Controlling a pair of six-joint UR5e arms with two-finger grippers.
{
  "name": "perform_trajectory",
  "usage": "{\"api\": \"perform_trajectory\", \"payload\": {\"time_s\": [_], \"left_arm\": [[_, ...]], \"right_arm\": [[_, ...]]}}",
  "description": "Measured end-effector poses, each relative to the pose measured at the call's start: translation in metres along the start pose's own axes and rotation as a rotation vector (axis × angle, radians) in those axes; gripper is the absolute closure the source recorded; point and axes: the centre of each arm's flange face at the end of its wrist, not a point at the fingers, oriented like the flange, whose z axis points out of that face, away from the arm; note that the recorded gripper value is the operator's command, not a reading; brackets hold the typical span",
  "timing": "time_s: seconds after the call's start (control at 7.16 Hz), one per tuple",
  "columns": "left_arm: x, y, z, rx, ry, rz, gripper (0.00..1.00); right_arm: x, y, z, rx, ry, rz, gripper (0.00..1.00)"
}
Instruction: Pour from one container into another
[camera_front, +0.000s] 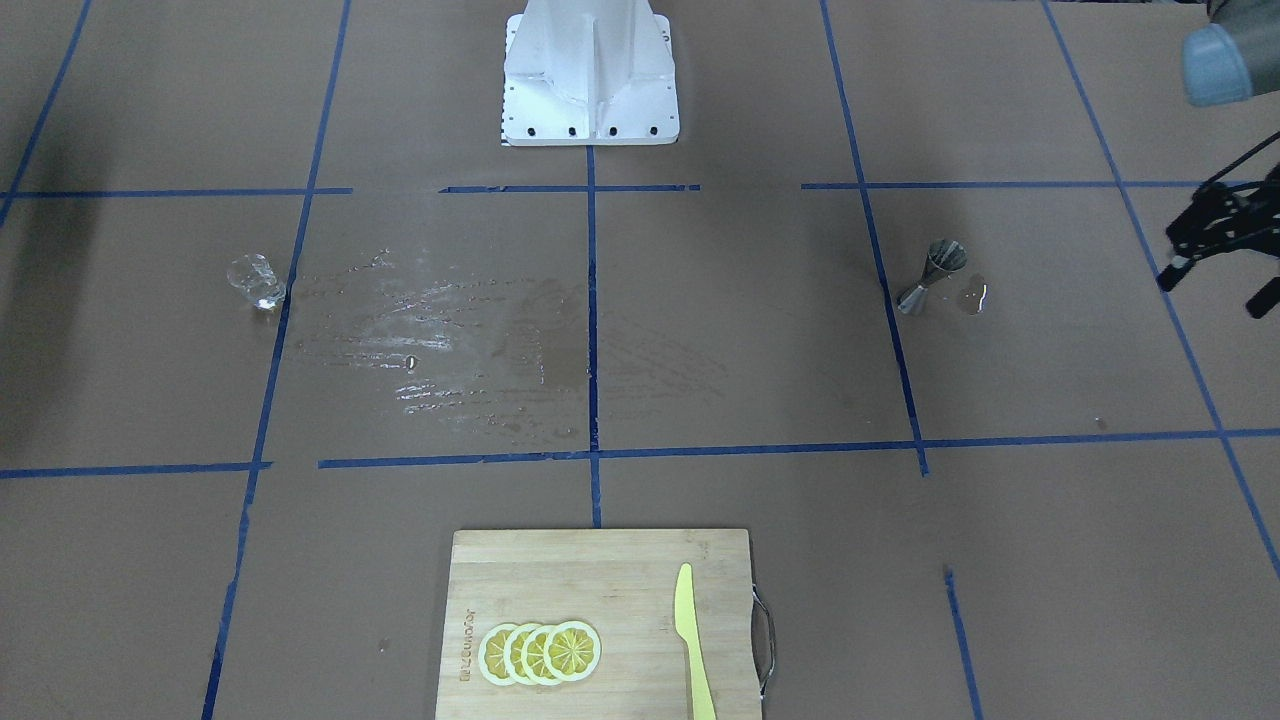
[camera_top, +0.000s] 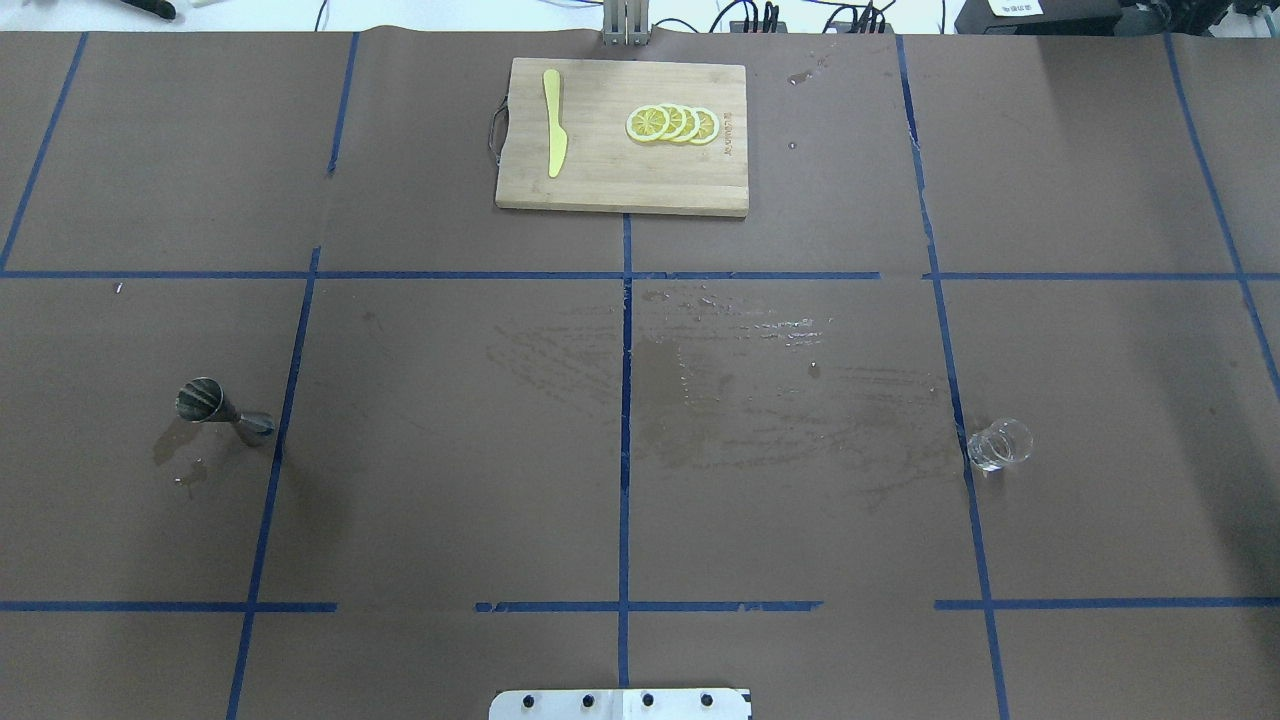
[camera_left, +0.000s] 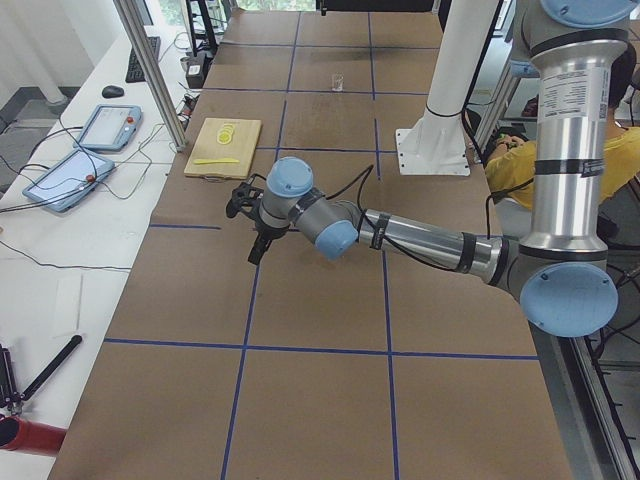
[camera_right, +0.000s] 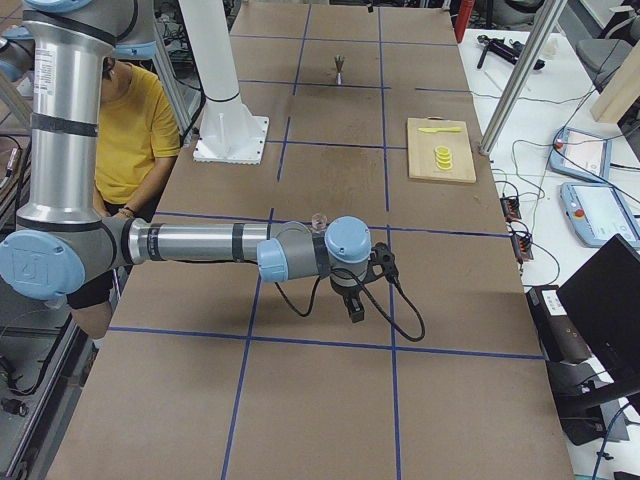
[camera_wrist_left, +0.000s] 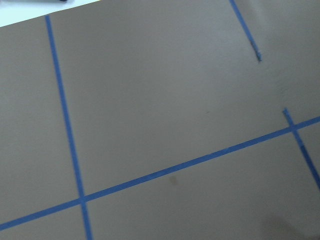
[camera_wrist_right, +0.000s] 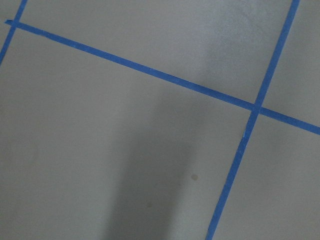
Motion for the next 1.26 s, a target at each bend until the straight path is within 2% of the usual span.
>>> {"api": "perform_trajectory", "payload": {"time_s": [0.14,0.28,0.42,0.56,0.84,1.12,1.26], "left_arm": [[0.056,0.014,0.025,0.076,-0.013,-0.061,0.07],[0.096,0.035,0.029,0.149,-0.034,-0.119,0.18],[0.117,0.057,0.013,0.211,-0.055,-0.158,0.18],[0.131,0.072,-0.002,0.263,-0.072,-0.185,0.31],[0.163,0.096,0.005,0.366,-0.119,-0.2,0.0],[0.193,0.13,0.021,0.478,-0.14,-0.26,0.0],[0.203,0.147,0.025,0.554,-0.164,-0.264,0.0]], "right_arm": [[-0.002,0.0,0.001,0.0,-0.01,-0.002,0.0],[-0.003,-0.001,0.002,0.0,-0.014,-0.002,0.0],[-0.003,-0.001,0.002,-0.001,-0.015,-0.003,0.0],[-0.003,-0.001,0.003,-0.001,-0.014,-0.003,0.0],[-0.003,-0.001,0.003,-0.001,-0.014,-0.004,0.0],[-0.004,-0.001,0.002,0.0,-0.013,-0.006,0.0],[-0.005,-0.001,0.002,0.001,-0.013,-0.007,0.0]]}}
